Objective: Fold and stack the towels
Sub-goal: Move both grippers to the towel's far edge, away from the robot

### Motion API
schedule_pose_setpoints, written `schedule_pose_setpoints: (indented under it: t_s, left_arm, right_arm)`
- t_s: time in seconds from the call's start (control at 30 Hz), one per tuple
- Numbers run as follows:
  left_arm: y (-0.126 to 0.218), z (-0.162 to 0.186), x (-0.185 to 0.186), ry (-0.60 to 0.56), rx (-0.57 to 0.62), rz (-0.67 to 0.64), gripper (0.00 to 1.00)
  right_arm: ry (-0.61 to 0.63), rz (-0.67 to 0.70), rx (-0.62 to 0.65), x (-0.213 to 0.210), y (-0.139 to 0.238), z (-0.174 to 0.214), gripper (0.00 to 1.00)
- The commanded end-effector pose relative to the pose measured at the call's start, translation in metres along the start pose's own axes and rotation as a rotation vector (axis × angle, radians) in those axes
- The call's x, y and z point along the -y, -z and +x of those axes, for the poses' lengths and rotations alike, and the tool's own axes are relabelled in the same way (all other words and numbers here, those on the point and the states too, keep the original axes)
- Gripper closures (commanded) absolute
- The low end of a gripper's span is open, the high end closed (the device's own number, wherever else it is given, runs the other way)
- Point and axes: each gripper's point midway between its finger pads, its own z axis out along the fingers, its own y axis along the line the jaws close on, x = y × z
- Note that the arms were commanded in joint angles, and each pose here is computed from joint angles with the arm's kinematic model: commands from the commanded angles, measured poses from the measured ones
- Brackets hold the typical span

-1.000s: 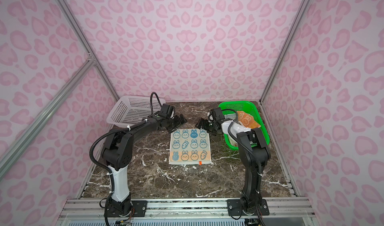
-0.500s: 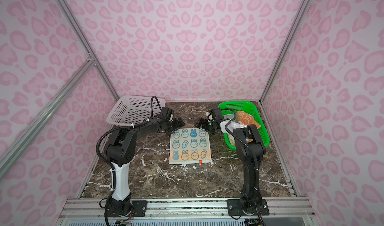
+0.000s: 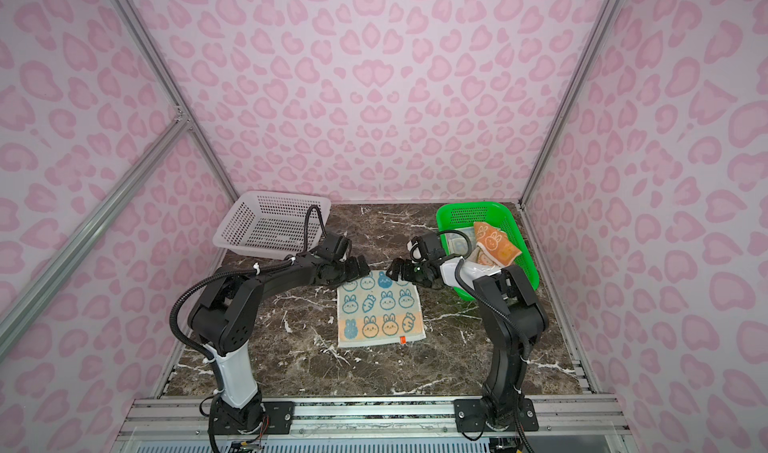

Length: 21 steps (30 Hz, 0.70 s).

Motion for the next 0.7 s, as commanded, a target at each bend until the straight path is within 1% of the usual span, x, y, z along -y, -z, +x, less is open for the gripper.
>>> schedule_pose_setpoints:
  t_s: [0.0,0.1,0.2,0.3,0.67]
  left_arm:
    - [0.019,-0.015,0.001,-0.054,0.054,-0.037,0.01]
    - [0.031,-0.025,0.007,-0.080,0.092,-0.031,0.00]
    - [0.039,-0.026,0.014,-0.096,0.095,-0.004,0.00]
    - [0.041,-0.021,0.015,-0.099,0.075,0.005,0.00]
    - [0.038,-0.001,0.000,-0.096,0.033,-0.013,0.00]
  right_arm:
    - [0.060,0.152,-0.013,0.020,0.019,0.001,0.01]
    - [0.108,0.244,-0.034,0.034,0.022,-0.006,0.01]
    - [0.135,0.278,-0.063,0.041,0.016,-0.009,0.05]
    - [0.141,0.299,-0.087,0.047,0.006,-0.012,0.13]
    - [0.171,0.326,-0.105,0.055,-0.016,-0.031,0.41]
